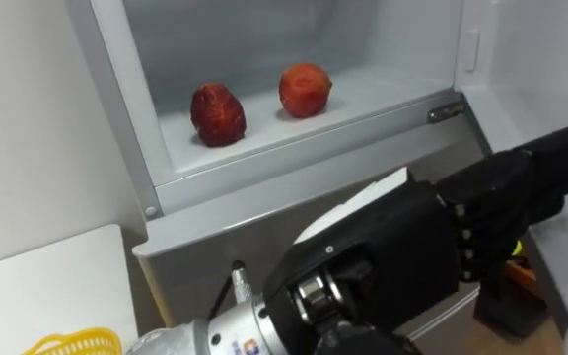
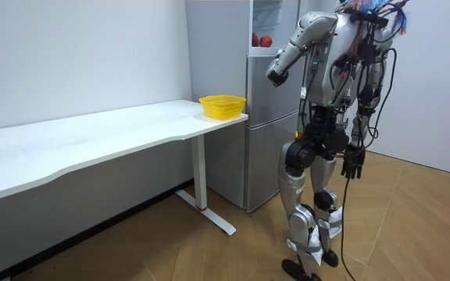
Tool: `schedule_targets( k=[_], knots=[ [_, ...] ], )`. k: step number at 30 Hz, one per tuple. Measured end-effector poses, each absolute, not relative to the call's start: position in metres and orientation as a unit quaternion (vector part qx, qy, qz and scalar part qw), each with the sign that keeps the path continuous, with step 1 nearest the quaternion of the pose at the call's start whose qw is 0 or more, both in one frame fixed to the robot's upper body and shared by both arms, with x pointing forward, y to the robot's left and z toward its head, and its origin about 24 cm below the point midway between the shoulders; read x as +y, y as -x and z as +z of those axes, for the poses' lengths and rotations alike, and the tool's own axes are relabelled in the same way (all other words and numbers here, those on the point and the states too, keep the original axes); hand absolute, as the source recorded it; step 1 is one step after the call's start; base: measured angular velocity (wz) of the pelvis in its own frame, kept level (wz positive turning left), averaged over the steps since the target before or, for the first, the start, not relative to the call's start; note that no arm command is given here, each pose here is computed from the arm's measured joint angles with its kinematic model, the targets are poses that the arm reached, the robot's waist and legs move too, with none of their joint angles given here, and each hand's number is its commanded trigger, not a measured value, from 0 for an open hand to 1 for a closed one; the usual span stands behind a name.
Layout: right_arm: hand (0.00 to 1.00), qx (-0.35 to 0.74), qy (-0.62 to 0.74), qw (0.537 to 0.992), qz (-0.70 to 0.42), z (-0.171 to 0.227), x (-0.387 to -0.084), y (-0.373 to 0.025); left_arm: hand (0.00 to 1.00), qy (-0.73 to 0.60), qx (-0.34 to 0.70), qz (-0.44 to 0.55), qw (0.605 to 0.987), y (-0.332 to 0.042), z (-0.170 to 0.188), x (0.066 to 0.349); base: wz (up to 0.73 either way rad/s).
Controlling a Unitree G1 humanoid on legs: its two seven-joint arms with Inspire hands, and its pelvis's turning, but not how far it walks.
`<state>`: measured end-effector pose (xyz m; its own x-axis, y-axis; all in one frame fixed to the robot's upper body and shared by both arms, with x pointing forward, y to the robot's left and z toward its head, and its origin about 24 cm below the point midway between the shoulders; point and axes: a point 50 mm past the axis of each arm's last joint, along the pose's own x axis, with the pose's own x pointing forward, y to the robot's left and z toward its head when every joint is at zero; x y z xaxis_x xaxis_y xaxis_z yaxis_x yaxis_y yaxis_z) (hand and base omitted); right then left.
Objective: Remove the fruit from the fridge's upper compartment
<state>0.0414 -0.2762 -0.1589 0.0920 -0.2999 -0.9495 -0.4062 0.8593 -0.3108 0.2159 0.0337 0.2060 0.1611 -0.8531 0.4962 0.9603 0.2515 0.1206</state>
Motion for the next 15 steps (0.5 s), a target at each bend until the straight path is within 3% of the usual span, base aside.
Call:
schedule_targets(
  k=[15],
  knots=[
    [0.00, 0.654, 0.276, 0.702, 0.056, -0.158, -0.273, -0.055, 0.00, 0.122, -0.244, -0.639, 0.719, -0.208, 0.212, 0.011, 0.00]
  ],
)
